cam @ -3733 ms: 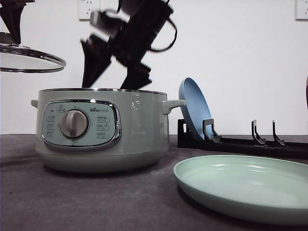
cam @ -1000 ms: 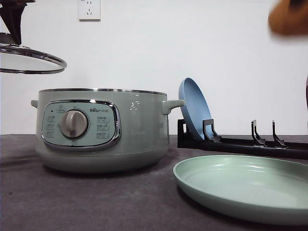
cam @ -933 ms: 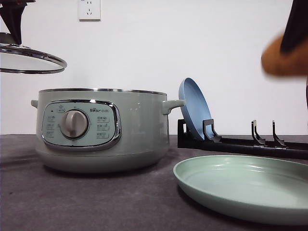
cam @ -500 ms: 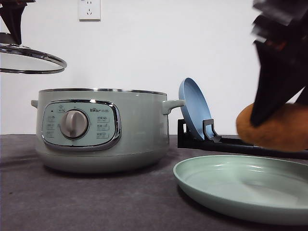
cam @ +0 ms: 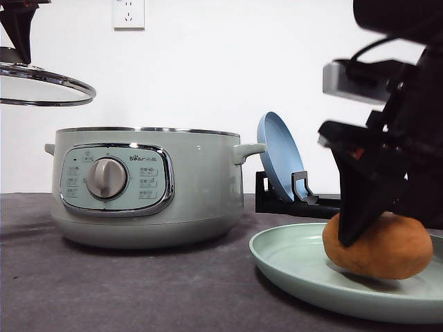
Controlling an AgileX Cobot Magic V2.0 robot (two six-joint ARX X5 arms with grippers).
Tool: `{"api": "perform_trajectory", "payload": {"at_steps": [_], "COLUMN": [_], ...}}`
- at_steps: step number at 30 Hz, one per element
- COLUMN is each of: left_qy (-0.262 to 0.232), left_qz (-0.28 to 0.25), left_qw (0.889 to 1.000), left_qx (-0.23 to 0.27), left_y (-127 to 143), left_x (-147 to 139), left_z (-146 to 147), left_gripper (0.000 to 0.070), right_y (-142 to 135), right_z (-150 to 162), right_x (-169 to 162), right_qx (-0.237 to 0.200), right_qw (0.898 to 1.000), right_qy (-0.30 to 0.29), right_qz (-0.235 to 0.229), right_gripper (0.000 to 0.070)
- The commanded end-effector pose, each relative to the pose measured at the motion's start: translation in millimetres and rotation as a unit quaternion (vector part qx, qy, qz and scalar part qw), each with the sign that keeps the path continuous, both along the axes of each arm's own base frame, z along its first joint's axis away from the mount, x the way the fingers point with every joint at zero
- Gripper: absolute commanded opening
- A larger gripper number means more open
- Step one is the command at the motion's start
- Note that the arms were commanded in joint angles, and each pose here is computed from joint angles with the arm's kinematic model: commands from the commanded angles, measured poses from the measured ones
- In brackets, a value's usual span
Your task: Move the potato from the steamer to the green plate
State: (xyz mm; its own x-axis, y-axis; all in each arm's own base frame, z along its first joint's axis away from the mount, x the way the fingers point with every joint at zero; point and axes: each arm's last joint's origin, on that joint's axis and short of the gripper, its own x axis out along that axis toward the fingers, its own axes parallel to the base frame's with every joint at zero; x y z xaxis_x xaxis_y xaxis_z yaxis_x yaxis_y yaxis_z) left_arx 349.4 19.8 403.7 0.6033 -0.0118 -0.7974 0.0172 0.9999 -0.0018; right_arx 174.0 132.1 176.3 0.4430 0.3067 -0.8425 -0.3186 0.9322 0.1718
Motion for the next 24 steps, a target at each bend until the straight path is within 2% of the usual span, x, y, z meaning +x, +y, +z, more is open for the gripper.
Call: {"api": "perform_trajectory", "payload": {"at_steps": [1,4,10,15,16,24], "left_qy": [-0.052,-0.053,-0.054,-0.054,-0.054,-0.054], "left_qz": [-0.001,-0.002,-0.002,-0.001,-0.001,-0.001], "left_qw": [0.999,0.999,0.999,0.999,0.999,0.999], "left_qx": [0.002,0.002,0.002,0.002,0.002,0.002], "left_y": [-1.1,-1.1,-1.0,-1.0,-1.0,-1.0], "left_x": [-5.4,-5.2,-5.0,-5.0,-5.0,-5.1], "left_z": [22.0,22.1,22.1,22.1,22.1,22.3], "left_gripper": [0.0003,0.0003,0.0003,0.0003,0.0003,0.0003], "right_y": [2.8,2.8,2.8,3.3,3.0,-14.4], "right_z": [-1.9,-2.3,-1.8,12.1,19.1,113.5], "right_x": [1.9,2.1,2.1,2.8,2.4,-23.3], "right_qx": [-0.002,-0.002,-0.002,0.006,0.009,0.043], "right_qw": [1.000,1.000,1.000,1.000,1.000,0.998], "right_qy": [0.001,0.002,0.001,-0.011,-0.014,-0.052], "right_qz": [0.006,0.005,0.005,0.004,0.004,0.011], "right_gripper": [0.0248,0.0260,0.0386,0.0613,0.0638,0.0649]}}
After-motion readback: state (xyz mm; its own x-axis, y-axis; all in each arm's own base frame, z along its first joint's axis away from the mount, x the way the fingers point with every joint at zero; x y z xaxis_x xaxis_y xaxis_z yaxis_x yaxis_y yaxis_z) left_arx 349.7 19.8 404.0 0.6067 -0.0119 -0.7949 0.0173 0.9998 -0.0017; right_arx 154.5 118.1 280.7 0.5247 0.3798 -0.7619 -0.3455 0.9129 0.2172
